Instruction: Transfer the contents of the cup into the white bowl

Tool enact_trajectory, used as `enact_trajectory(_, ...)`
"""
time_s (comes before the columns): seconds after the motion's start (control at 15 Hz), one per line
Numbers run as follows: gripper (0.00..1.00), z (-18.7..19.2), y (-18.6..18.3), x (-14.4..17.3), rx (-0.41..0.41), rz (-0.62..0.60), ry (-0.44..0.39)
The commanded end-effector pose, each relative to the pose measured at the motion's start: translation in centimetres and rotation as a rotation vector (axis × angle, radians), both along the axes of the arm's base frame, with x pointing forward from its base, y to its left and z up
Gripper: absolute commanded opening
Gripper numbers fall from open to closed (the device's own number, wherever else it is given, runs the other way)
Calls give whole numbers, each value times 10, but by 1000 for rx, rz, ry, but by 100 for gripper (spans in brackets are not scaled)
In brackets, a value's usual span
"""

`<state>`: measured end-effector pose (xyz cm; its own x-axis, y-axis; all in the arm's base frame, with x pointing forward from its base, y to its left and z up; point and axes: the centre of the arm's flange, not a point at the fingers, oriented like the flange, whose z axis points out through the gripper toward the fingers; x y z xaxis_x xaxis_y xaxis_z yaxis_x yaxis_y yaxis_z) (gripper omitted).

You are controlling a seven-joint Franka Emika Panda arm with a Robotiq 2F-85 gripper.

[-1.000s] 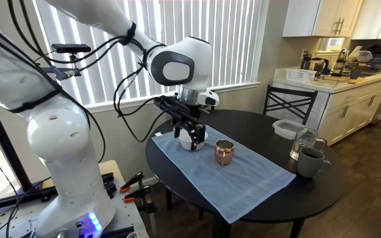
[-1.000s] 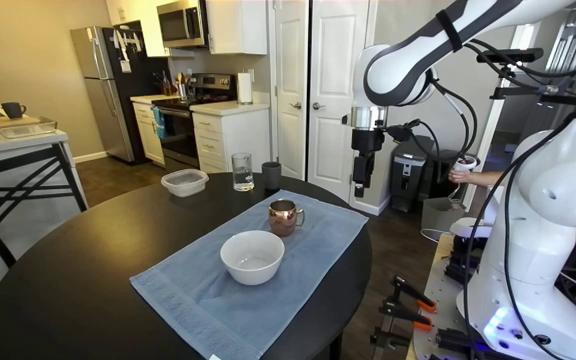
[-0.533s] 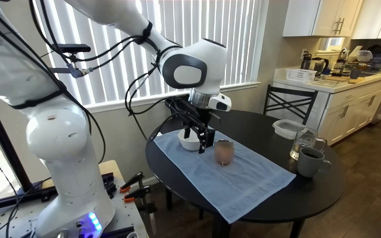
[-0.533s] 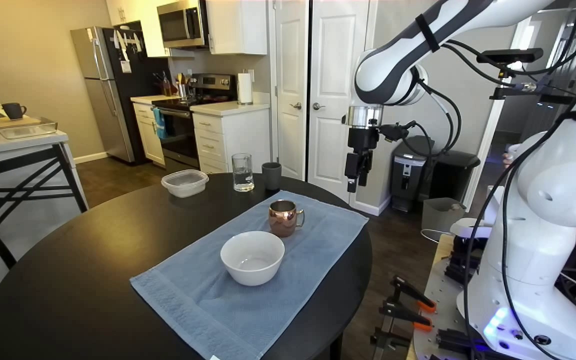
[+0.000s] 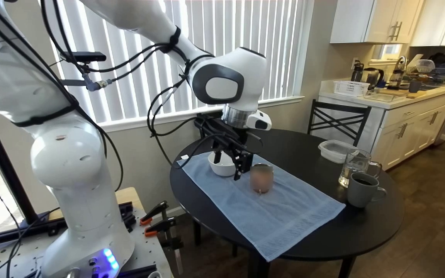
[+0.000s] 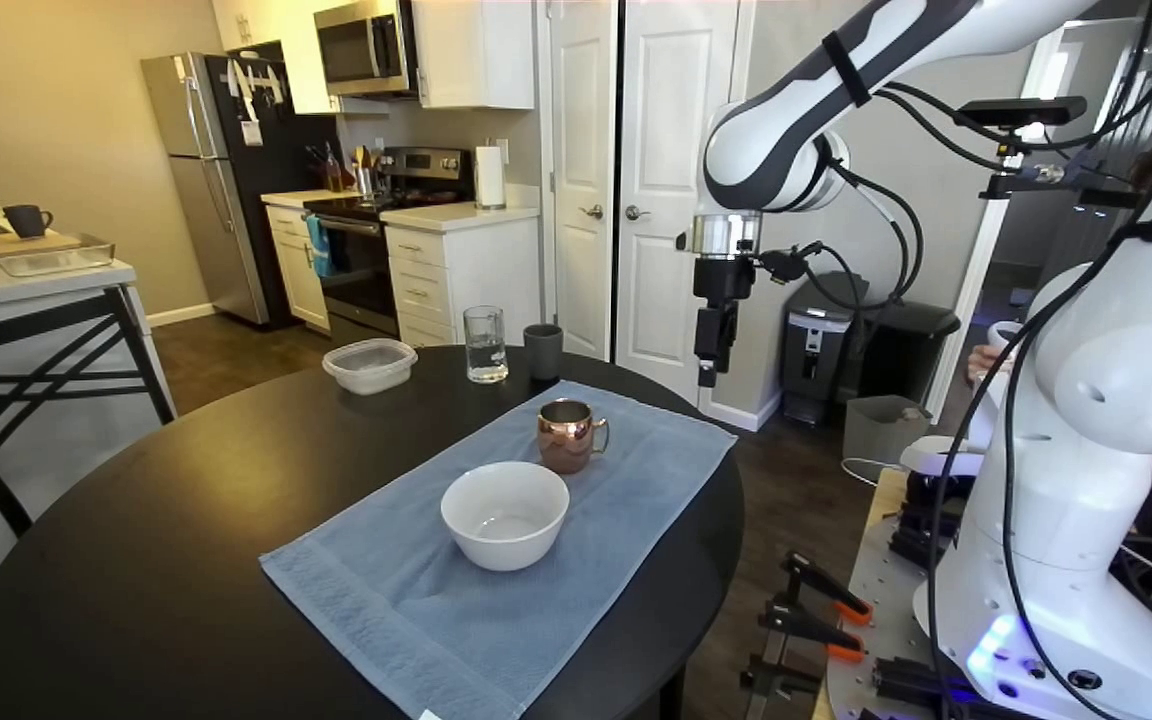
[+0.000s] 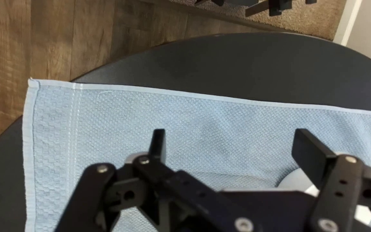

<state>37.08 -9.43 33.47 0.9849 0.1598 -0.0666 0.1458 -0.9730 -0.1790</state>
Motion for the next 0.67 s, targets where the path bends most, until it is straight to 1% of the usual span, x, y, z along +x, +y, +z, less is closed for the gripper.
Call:
enact_trajectory(0.0, 100, -24, -10, 40, -41, 185, 40)
enact_trajectory(0.27, 100, -48, -1, 71, -138, 350, 67)
enact_trajectory(0.4, 100, -65, 7, 91, -214, 420, 53)
enact_trajectory(0.6, 100, -80, 9, 102, -371, 485, -1)
